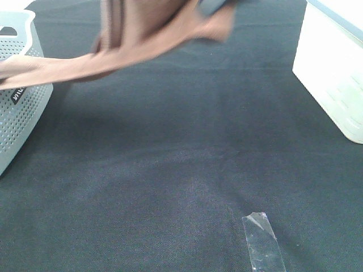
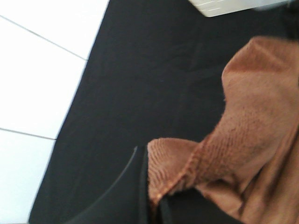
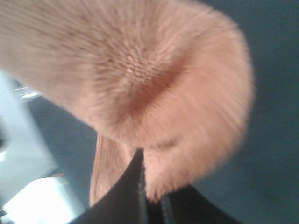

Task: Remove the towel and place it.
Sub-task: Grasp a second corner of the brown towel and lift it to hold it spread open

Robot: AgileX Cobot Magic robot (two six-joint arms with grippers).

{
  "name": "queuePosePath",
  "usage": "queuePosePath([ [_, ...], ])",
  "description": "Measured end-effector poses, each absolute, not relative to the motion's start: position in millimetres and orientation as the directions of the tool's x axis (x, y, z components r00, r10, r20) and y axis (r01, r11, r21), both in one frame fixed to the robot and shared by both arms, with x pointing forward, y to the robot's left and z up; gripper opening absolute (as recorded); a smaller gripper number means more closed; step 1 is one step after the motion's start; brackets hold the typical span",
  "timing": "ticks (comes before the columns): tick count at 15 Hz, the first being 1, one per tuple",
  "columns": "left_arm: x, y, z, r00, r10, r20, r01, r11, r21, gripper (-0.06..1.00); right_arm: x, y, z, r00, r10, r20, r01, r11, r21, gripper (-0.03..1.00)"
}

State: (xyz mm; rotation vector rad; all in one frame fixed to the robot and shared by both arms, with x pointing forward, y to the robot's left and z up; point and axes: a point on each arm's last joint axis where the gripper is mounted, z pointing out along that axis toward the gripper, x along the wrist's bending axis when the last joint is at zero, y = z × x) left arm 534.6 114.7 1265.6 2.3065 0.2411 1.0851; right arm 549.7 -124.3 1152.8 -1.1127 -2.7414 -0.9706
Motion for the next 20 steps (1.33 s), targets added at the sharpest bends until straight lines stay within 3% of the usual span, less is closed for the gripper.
queuePosePath([
  [3, 548, 118, 1279, 0.488, 0.46, 0.742, -0.121, -0.806, 0.579, 0.0, 569, -136, 1211, -0.708, 0.706, 0.001, 0.547, 0.548, 0.633, 0.0],
  [6, 568, 138, 1292, 0.329, 0.589, 0.739, -0.144, -0.742, 0.655, 0.0, 595, -139, 1220, -0.654, 0.74, -0.156, 0.505, 0.581, 0.639, 0.0],
  [9, 582, 157, 1295, 0.263, 0.644, 0.718, -0.136, -0.712, 0.688, 0.0, 608, -144, 1226, -0.591, 0.76, -0.271, 0.464, 0.595, 0.657, 0.0],
  [12, 611, 165, 1285, 0.2, 0.673, 0.712, -0.172, -0.691, 0.702, 0.0, 631, -146, 1254, -0.41, 0.783, -0.467, 0.192, 0.575, 0.795, 0.0],
  [16, 642, 170, 1281, 0.058, 0.708, 0.704, -0.345, -0.648, 0.679, 0.0, 643, -138, 1275, -0.301, 0.83, -0.471, -0.068, 0.473, 0.878, 0.0],
  [20, 688, 172, 1247, -0.031, 0.737, 0.675, -0.468, -0.607, 0.642, 0.0, 679, -138, 1254, -0.246, 0.864, -0.44, -0.156, 0.412, 0.897, 0.0],
])
